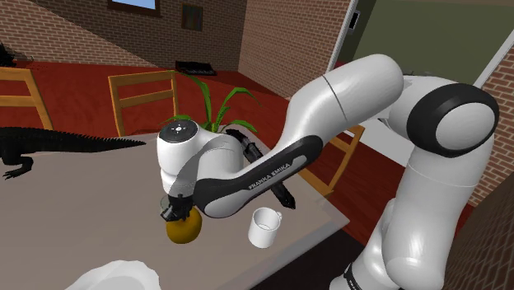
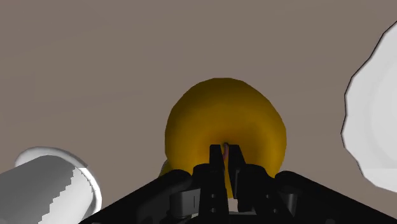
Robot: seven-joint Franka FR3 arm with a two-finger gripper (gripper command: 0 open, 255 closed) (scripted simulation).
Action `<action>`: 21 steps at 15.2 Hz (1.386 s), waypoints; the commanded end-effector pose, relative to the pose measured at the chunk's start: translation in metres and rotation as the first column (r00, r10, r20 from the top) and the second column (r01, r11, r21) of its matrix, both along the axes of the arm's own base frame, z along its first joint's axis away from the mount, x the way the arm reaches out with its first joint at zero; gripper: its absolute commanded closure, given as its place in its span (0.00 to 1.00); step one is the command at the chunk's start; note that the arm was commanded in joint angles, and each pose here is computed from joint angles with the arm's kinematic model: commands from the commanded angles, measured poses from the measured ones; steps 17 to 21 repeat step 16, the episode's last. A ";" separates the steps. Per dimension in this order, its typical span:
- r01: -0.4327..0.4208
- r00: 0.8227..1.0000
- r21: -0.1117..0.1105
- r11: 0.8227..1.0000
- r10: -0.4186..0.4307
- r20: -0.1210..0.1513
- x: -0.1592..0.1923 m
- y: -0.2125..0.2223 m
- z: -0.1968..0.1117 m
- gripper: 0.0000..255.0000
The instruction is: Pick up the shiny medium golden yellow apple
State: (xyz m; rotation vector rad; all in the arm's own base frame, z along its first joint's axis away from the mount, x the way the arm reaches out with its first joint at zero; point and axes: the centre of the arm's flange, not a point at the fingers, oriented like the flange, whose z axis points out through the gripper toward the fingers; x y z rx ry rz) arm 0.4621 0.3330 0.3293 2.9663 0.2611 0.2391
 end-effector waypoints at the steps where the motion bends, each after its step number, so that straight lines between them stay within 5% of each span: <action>1: 0.000 1.000 0.000 1.000 0.000 0.000 0.000 0.000 0.008 1.00; 14: 0.000 1.000 0.000 1.000 0.000 0.000 0.000 0.000 0.077 1.00; 21: 0.000 1.000 0.000 1.000 0.000 0.000 0.000 0.000 0.077 1.00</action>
